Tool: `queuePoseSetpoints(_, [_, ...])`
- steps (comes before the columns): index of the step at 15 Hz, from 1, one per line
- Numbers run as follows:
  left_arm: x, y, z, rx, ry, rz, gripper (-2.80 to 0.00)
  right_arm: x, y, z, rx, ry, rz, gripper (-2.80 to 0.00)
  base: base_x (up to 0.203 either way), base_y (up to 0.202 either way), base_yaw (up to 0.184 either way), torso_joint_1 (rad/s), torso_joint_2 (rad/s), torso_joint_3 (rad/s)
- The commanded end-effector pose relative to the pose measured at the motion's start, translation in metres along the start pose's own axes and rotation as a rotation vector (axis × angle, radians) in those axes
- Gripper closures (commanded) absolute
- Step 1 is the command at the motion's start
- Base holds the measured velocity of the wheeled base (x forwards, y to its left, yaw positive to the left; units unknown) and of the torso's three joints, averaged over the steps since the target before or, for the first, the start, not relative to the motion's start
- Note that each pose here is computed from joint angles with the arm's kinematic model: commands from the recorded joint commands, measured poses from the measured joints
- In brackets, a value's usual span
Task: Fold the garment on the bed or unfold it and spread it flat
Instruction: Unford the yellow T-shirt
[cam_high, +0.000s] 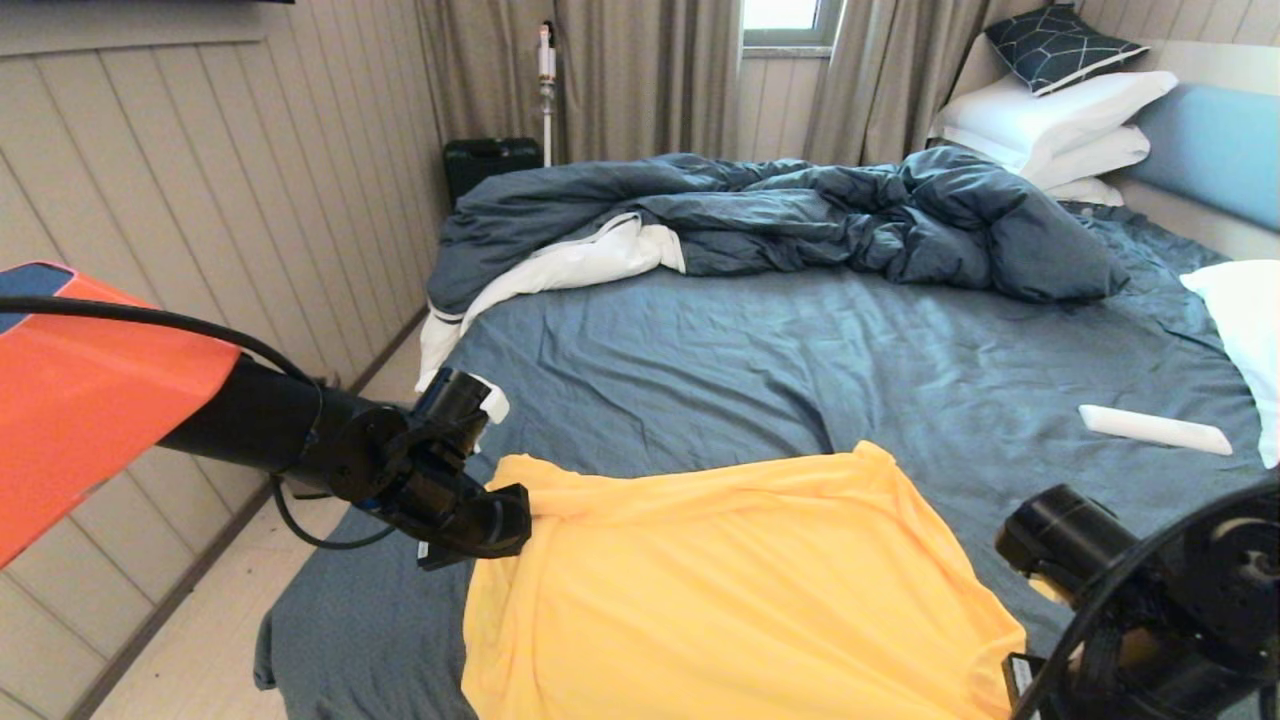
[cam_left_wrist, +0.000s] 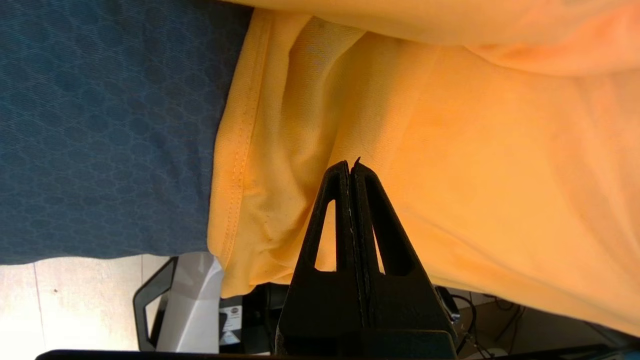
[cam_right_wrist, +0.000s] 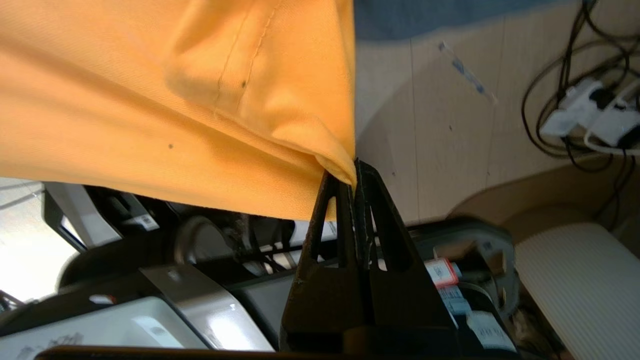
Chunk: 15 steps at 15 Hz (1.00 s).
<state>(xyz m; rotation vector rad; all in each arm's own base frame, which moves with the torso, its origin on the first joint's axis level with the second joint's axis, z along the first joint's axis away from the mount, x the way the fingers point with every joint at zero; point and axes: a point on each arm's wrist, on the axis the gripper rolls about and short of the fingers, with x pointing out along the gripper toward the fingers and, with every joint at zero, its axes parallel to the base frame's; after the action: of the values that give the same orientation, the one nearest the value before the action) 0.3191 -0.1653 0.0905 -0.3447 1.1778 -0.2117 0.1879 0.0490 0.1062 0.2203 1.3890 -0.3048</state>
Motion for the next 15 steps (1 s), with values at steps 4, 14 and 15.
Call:
queuePoseSetpoints(4, [-0.001,-0.001,-0.001,-0.001,0.002,-0.001,0.0,0.007,-0.005,-0.009,0.002,-0.009,0.002,0.0,0.0,0.0,0.0,0.0,0.0,0.0])
queuePoseSetpoints(14, [-0.001,-0.001,-0.001,-0.001,0.001,-0.002,0.0,-0.029,-0.013,-0.014,-0.034,-0.176,0.106,-2.8,0.0,0.0,0.0,0.0,0.0,0.0])
queuePoseSetpoints(15, [-0.001,-0.001,-0.001,-0.001,0.001,-0.003,0.0,-0.036,-0.016,-0.016,-0.036,-0.209,0.124,-2.8,0.0,0.0,0.0,0.0,0.0,0.0])
